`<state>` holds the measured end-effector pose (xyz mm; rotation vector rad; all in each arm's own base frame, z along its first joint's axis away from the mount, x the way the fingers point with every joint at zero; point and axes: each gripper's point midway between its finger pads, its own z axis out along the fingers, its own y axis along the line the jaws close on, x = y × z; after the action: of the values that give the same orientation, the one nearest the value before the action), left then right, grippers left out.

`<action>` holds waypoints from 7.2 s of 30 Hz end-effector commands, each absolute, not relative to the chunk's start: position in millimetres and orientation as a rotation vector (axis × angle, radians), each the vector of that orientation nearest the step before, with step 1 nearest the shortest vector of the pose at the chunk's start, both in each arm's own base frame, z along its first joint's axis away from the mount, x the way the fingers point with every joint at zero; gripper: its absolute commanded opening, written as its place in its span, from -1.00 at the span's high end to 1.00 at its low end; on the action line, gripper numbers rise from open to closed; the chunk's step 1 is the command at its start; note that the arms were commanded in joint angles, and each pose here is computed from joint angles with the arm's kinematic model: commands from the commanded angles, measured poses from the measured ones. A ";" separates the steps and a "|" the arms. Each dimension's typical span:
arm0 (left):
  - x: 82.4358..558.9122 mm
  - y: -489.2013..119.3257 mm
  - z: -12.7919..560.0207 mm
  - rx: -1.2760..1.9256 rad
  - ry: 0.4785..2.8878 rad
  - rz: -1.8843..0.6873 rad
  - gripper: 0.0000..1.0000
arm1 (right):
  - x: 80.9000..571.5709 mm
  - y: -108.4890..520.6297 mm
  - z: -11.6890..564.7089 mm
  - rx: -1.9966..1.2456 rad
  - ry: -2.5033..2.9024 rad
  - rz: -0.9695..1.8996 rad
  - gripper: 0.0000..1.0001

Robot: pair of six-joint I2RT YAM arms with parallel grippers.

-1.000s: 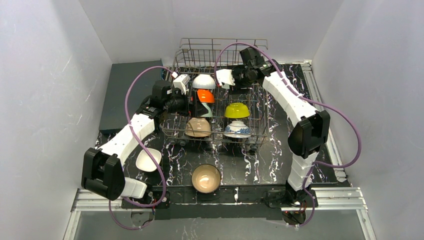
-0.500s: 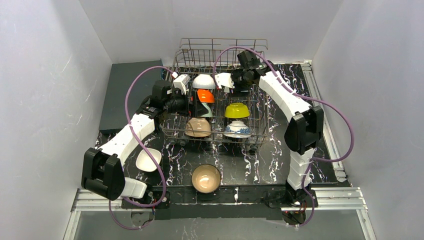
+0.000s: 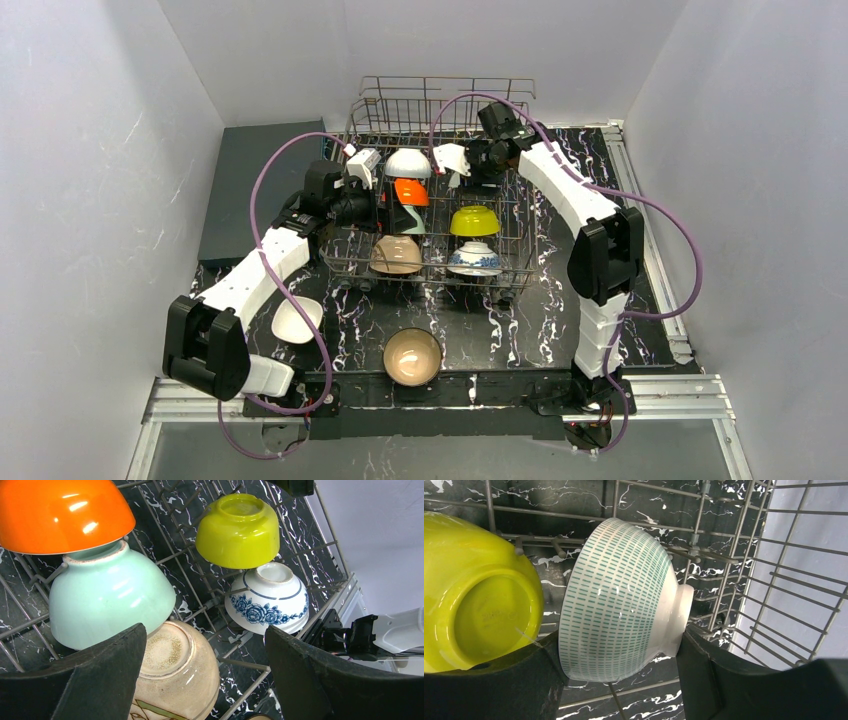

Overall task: Load the bowls into the dish rack
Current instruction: Place the bowl in the dish rack, then pick up the bowl from the center of the board.

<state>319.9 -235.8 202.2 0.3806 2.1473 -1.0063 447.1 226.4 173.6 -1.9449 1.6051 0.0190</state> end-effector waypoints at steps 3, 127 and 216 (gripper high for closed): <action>318.6 -236.0 203.4 0.389 2.151 -1.027 -0.72 | 460.3 213.9 183.3 -1.886 1.608 -0.022 0.97; 320.7 -242.8 192.7 0.377 2.195 -1.079 -0.73 | 451.5 227.0 199.7 -1.891 1.486 0.019 0.97; 73.6 -191.4 107.7 0.274 2.849 -0.603 -0.24 | 303.7 202.9 245.0 -0.357 2.146 0.678 -0.97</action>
<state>79.3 -196.4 126.2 0.3107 2.7920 -0.7279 306.5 192.0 231.6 -0.3587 2.1966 0.5864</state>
